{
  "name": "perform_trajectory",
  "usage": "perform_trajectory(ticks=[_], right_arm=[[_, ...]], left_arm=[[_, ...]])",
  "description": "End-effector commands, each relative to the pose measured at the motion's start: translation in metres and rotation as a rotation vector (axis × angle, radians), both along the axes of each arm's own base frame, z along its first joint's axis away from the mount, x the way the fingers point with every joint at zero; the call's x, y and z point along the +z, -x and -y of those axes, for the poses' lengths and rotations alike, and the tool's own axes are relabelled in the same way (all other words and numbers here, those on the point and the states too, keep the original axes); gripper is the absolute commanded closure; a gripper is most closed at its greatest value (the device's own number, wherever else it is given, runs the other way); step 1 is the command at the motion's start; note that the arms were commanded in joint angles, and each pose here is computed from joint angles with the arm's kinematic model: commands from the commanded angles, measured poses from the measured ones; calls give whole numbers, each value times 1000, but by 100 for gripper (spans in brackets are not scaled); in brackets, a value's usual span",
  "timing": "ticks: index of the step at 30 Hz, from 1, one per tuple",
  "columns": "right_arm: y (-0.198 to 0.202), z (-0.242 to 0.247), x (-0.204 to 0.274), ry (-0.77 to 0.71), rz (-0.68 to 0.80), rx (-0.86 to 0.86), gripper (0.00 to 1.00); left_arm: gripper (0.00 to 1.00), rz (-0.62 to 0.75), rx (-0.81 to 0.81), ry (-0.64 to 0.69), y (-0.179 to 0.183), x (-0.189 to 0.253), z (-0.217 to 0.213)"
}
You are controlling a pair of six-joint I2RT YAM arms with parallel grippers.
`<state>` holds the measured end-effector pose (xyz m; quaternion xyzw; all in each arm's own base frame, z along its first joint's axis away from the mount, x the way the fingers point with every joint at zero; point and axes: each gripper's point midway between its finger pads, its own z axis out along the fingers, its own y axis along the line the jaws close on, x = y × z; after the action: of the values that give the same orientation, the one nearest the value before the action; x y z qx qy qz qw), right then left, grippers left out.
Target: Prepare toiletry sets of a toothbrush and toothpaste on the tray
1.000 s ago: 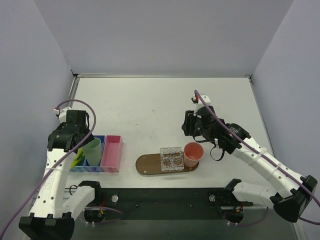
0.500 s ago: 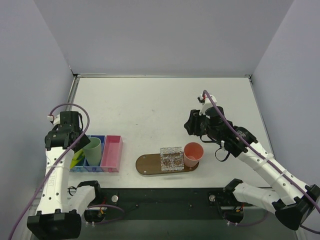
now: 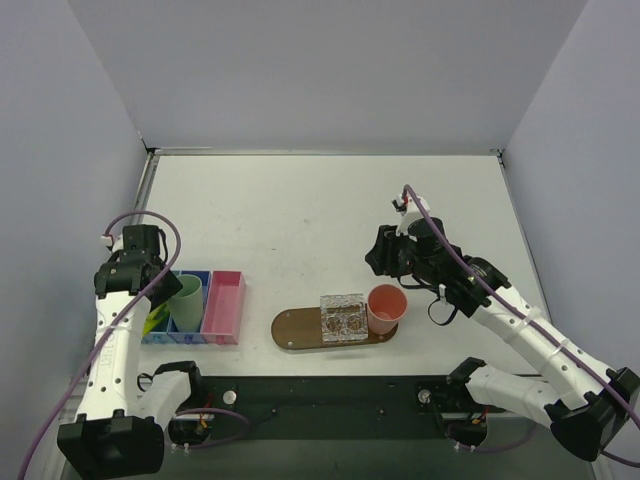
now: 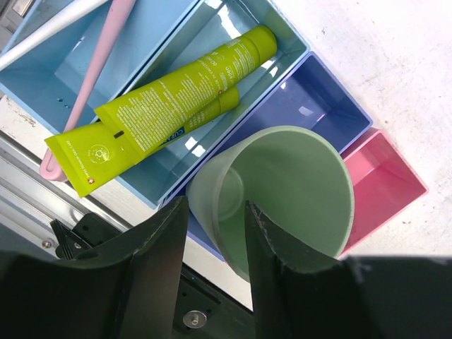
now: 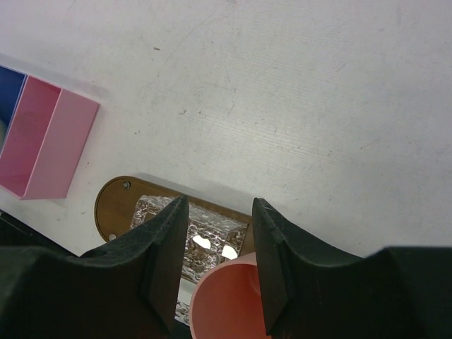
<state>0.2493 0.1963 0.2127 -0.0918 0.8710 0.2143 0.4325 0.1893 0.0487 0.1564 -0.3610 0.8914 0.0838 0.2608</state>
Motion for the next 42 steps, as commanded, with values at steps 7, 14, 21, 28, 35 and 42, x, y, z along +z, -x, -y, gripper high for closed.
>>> perform_trajectory(ticks=[7, 14, 21, 28, 35, 42], right_arm=[[-2, -3, 4, -51, 15, -10, 63], [-6, -4, 2, -51, 10, -20, 63], [-6, -5, 1, -54, 8, -21, 63], [-6, -3, 4, -56, 17, -29, 63], [-7, -2, 6, -58, 23, -35, 62], [-3, 3, 19, -60, 47, -38, 60]], left_arm=[[66, 73, 29, 14, -7, 5, 0], [78, 78, 37, 6, 0, 9, -1], [100, 104, 32, -7, 0, 18, -2], [100, 140, 32, -47, 0, 34, -8], [100, 186, 7, -136, -2, 64, -20], [100, 328, -205, -255, -33, 127, -19]])
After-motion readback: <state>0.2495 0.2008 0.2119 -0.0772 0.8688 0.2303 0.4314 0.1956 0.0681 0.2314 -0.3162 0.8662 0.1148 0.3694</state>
